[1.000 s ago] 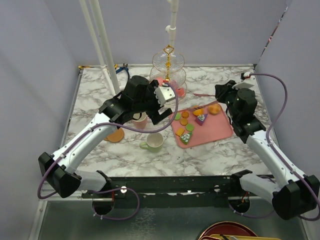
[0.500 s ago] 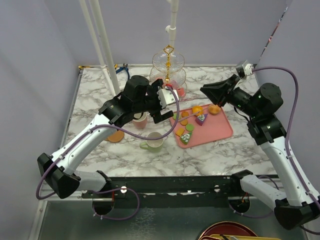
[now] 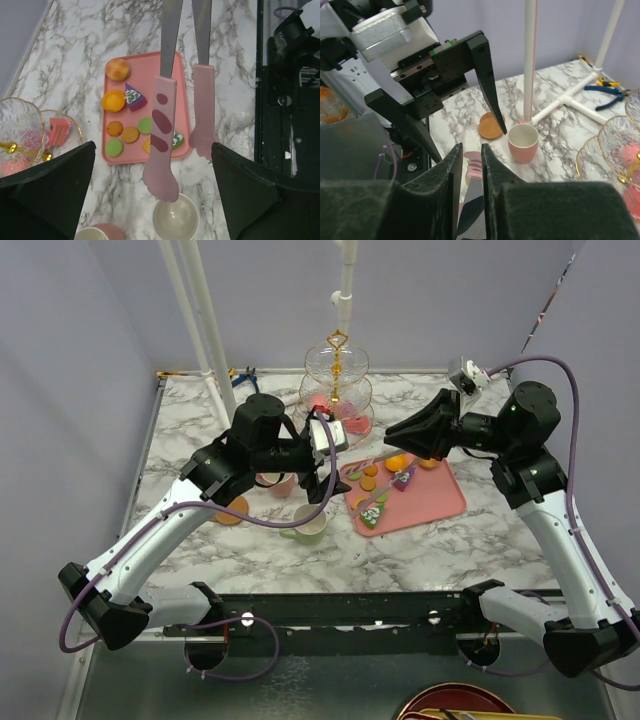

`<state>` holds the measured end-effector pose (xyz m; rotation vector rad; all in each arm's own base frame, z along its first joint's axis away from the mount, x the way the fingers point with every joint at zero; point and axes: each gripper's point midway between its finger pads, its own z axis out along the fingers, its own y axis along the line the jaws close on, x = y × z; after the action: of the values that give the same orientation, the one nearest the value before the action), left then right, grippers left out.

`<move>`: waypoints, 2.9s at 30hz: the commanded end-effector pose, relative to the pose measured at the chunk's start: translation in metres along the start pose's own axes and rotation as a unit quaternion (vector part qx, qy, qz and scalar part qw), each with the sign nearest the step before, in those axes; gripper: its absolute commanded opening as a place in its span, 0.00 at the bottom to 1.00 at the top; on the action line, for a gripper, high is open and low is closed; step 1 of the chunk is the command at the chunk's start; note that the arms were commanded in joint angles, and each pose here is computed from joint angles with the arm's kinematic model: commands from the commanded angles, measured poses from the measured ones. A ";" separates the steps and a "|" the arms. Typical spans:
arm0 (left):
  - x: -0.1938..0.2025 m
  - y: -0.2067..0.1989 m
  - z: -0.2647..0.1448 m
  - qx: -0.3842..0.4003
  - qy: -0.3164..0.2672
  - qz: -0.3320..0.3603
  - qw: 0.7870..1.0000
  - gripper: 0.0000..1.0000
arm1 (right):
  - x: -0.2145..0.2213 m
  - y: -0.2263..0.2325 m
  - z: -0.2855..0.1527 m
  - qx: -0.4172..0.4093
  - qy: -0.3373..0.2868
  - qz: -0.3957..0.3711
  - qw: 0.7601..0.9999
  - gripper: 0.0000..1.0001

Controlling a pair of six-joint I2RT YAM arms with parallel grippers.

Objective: Serve the afternoon tea
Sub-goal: Adjust the clamp.

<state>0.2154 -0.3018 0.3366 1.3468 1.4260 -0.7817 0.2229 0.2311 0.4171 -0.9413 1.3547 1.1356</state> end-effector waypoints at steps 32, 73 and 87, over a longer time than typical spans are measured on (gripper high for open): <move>0.027 -0.060 0.007 0.145 0.036 -0.073 0.986 0.16 | -0.022 0.028 0.011 -0.168 -0.003 -0.029 0.985 0.25; -0.037 0.099 -0.012 -0.300 -0.072 0.110 0.945 0.00 | -0.041 -0.074 0.002 0.193 -0.137 0.141 0.961 1.00; -0.041 0.110 0.000 -0.319 -0.068 0.092 0.941 0.00 | -0.026 -0.082 0.051 0.151 -0.117 0.165 0.968 1.00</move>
<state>0.3117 -0.2953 0.3748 0.9477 1.2842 -0.2499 0.3213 0.2477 0.4185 -0.3152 1.5145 1.1579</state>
